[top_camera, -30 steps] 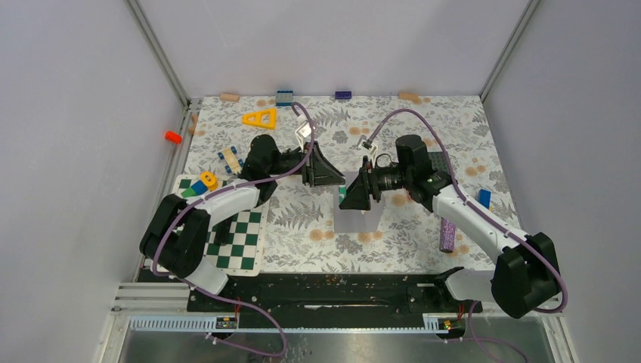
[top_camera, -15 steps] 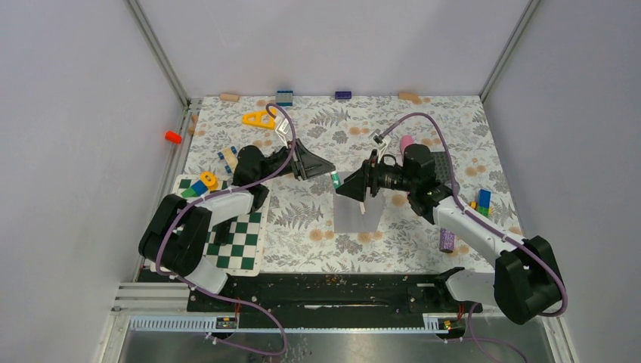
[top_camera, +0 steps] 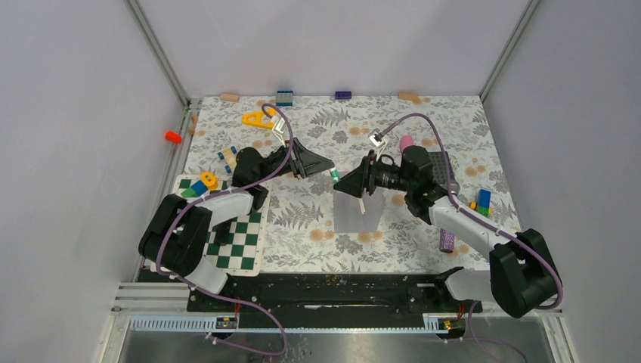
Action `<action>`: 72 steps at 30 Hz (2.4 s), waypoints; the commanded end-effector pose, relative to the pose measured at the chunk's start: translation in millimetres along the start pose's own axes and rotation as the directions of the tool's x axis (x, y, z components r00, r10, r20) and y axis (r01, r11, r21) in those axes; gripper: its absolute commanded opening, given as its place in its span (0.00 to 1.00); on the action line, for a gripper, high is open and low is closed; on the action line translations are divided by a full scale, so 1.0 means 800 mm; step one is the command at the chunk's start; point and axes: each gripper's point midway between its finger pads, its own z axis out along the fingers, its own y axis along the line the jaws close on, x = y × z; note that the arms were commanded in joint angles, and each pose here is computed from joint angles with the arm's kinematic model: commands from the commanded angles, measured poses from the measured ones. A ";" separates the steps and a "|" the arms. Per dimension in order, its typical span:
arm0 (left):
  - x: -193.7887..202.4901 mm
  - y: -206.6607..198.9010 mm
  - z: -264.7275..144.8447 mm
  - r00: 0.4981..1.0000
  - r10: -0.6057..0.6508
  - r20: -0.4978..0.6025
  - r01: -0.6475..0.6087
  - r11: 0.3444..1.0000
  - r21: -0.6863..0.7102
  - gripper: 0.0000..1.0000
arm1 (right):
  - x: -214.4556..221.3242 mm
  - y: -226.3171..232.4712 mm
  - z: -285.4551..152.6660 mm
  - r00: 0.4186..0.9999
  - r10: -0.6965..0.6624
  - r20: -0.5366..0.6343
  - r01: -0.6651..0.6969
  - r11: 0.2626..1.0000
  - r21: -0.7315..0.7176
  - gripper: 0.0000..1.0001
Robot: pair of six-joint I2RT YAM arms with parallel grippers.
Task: Place the letter into the envelope and seal it
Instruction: Adjust the solid glue.
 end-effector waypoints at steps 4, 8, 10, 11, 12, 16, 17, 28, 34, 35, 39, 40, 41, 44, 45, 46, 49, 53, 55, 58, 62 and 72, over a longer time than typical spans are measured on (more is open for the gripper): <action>-0.021 -0.010 -0.005 0.996 0.062 0.068 -0.064 0.998 0.027 0.23 | 0.001 0.014 0.007 0.999 -0.039 -0.003 0.039 0.998 -0.054 0.51; -0.023 -0.009 -0.006 0.995 0.062 0.073 -0.064 0.998 0.026 0.23 | 0.001 0.016 0.008 0.999 -0.046 -0.007 0.045 0.997 -0.060 0.34; -0.022 -0.009 -0.006 0.996 0.062 0.071 -0.064 0.998 0.027 0.23 | -0.003 0.020 0.007 0.999 -0.055 -0.001 0.055 0.996 -0.066 0.24; -0.022 -0.009 -0.006 0.996 0.062 0.070 -0.064 0.998 0.028 0.24 | -0.005 0.022 0.007 0.998 -0.061 0.002 0.061 0.996 -0.070 0.16; -0.021 -0.009 -0.007 0.996 0.063 0.067 -0.065 0.997 0.029 0.27 | -0.007 0.025 0.006 0.998 -0.069 0.005 0.069 0.995 -0.074 0.11; -0.022 -0.010 -0.009 0.995 0.082 0.057 -0.083 0.996 0.029 0.69 | -0.007 0.034 0.001 0.995 -0.092 -0.044 0.088 0.992 -0.086 0.01; -0.023 -0.010 -0.011 0.994 0.093 0.056 -0.094 0.995 0.025 0.82 | -0.004 0.035 -0.001 0.992 -0.109 -0.068 0.103 0.991 -0.088 0.00; -0.038 -0.035 -0.040 0.944 0.323 -0.061 -0.313 0.940 0.139 0.99 | 0.050 0.047 -0.067 0.861 -0.323 -0.392 0.290 0.946 -0.143 0.00; -0.019 -0.055 -0.037 0.907 0.387 -0.163 -0.344 0.908 0.240 0.99 | 0.068 0.034 -0.103 0.720 -0.364 -0.590 0.339 0.927 -0.158 0.00; -0.014 -0.056 -0.034 0.900 0.396 -0.179 -0.348 0.904 0.250 0.99 | 0.070 0.034 -0.106 0.704 -0.362 -0.611 0.334 0.928 -0.165 0.00; 0.008 -0.052 -0.023 0.852 0.458 -0.253 -0.406 0.884 0.232 0.99 | 0.076 0.039 -0.114 0.671 -0.331 -0.664 0.276 0.942 -0.191 0.00; 0.019 -0.043 -0.021 0.816 0.497 -0.296 -0.452 0.867 0.210 0.99 | 0.076 0.040 -0.113 0.668 -0.324 -0.669 0.262 0.945 -0.196 0.00; 0.031 -0.039 -0.020 0.756 0.559 -0.342 -0.517 0.829 0.212 0.99 | 0.076 0.042 -0.113 0.668 -0.315 -0.674 0.246 0.948 -0.200 0.00; 0.059 -0.041 -0.021 0.661 0.619 -0.424 -0.574 0.781 0.245 0.99 | 0.076 0.046 -0.109 0.677 -0.304 -0.670 0.216 0.953 -0.214 0.00; 0.062 -0.043 -0.021 0.655 0.626 -0.424 -0.576 0.776 0.255 0.99 | 0.076 0.049 -0.108 0.683 -0.303 -0.665 0.207 0.953 -0.222 0.00; 0.065 -0.044 -0.022 0.651 0.630 -0.423 -0.577 0.773 0.263 0.99 | 0.075 0.051 -0.106 0.688 -0.302 -0.659 0.199 0.953 -0.229 0.00; 0.080 -0.049 -0.025 0.618 0.652 -0.439 -0.580 0.755 0.305 0.99 | 0.072 0.054 -0.102 0.699 -0.295 -0.651 0.181 0.954 -0.238 0.00; 0.110 -0.060 -0.030 0.539 0.695 -0.476 -0.580 0.716 0.388 0.99 | 0.074 0.052 -0.099 0.700 -0.264 -0.664 0.151 0.963 -0.223 0.00; 0.118 -0.064 -0.028 0.503 0.714 -0.487 -0.589 0.696 0.411 0.99 | 0.075 0.049 -0.096 0.700 -0.233 -0.675 0.123 0.971 -0.207 0.00; 0.122 -0.066 -0.023 0.475 0.727 -0.496 -0.605 0.679 0.415 0.99 | 0.080 0.048 -0.094 0.694 -0.191 -0.694 0.072 0.978 -0.197 0.00; 0.125 -0.063 -0.014 0.416 0.746 -0.519 -0.639 0.646 0.417 0.99 | 0.085 0.048 -0.092 0.674 -0.122 -0.728 -0.015 0.984 -0.179 0.00; 0.151 -0.039 -0.004 0.267 0.756 -0.597 -0.692 0.582 0.427 0.92 | 0.085 0.056 -0.085 0.657 -0.005 -0.754 -0.173 0.972 -0.157 0.00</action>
